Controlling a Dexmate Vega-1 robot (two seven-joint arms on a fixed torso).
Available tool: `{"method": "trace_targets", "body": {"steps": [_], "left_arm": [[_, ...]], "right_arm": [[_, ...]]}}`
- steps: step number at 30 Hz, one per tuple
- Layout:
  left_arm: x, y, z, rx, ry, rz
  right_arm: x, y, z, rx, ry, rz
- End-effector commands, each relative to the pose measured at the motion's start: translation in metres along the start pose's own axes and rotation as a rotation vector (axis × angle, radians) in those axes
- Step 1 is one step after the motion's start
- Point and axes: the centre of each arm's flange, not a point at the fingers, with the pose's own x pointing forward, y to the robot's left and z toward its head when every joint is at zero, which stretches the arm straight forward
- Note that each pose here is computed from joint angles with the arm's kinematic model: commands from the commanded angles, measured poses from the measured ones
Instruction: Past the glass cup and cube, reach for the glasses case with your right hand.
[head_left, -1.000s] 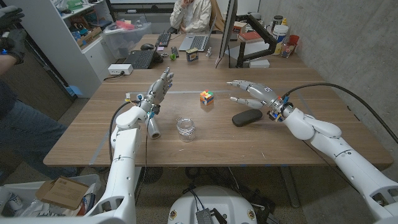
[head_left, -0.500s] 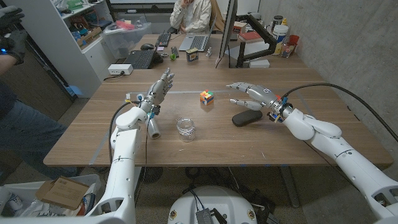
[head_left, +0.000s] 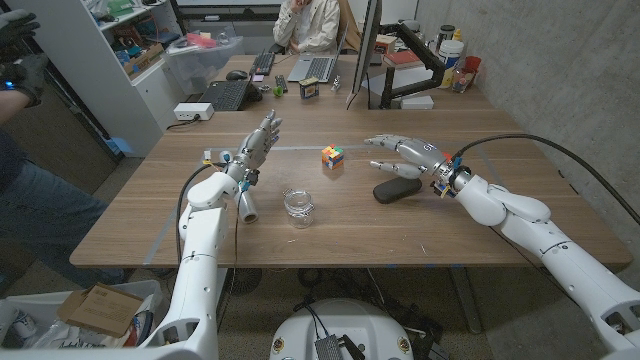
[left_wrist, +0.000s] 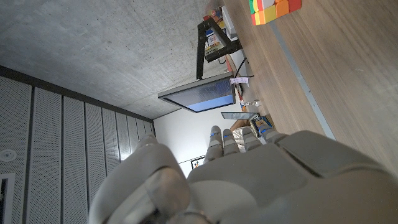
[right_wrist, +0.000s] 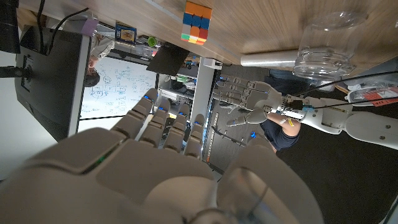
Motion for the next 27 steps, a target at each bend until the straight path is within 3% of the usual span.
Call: {"method": "trace_targets", "body": {"steps": [1, 27], "left_arm": [[0.0017, -0.0021, 0.0005, 0.008, 0.005, -0.009], [0.003, -0.0034, -0.0007, 0.013, 0.014, -0.014]], "right_arm": [[0.0038, 0.0075, 0.0006, -0.019, -0.004, 0.042], [0.0044, 0.0165, -0.0063, -0.014, 0.012, 0.083]]}}
